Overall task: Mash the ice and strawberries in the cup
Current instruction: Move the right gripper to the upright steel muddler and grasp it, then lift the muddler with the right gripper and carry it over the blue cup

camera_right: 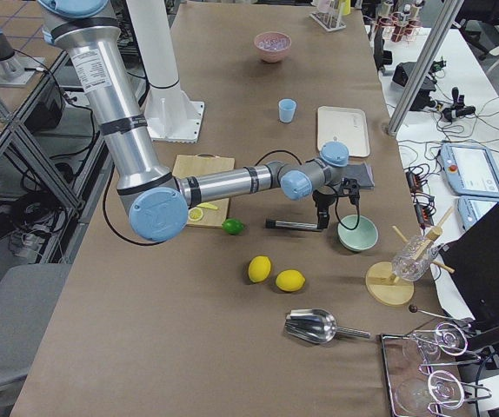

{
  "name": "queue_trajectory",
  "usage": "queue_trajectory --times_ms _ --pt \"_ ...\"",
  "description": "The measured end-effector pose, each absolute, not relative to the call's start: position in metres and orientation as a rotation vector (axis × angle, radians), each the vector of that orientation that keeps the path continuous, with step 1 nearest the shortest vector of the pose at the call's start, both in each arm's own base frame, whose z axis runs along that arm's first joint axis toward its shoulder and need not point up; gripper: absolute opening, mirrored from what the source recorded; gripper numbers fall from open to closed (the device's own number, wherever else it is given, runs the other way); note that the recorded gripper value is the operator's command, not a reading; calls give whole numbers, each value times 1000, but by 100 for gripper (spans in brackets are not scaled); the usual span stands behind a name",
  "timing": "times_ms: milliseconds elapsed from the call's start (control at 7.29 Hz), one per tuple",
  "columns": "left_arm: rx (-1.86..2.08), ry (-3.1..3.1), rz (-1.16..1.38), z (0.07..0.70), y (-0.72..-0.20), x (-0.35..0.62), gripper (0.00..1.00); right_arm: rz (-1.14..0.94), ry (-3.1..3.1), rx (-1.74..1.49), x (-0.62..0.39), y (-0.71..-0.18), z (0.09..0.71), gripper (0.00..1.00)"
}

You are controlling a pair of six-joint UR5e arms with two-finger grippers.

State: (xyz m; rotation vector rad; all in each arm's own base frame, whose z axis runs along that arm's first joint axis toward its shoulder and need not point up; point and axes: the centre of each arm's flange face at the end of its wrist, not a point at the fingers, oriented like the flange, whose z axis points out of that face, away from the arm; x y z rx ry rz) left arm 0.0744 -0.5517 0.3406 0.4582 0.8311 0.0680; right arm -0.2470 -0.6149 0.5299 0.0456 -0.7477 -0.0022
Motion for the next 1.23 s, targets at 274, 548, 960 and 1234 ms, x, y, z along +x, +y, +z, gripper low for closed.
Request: queue_trajectory --times_ms 274,548,960,1234 --pt "468 833 71 335 -554 75 97 -9 -739 28 -259 -615 537 100" --pt "473 834 73 331 -556 76 97 -8 -729 13 -262 -614 546 99" --pt "478 834 75 329 -558 76 96 -5 -717 -6 -264 -614 557 83" --pt "479 835 75 327 -561 77 96 -6 -714 -12 -267 -612 560 17"
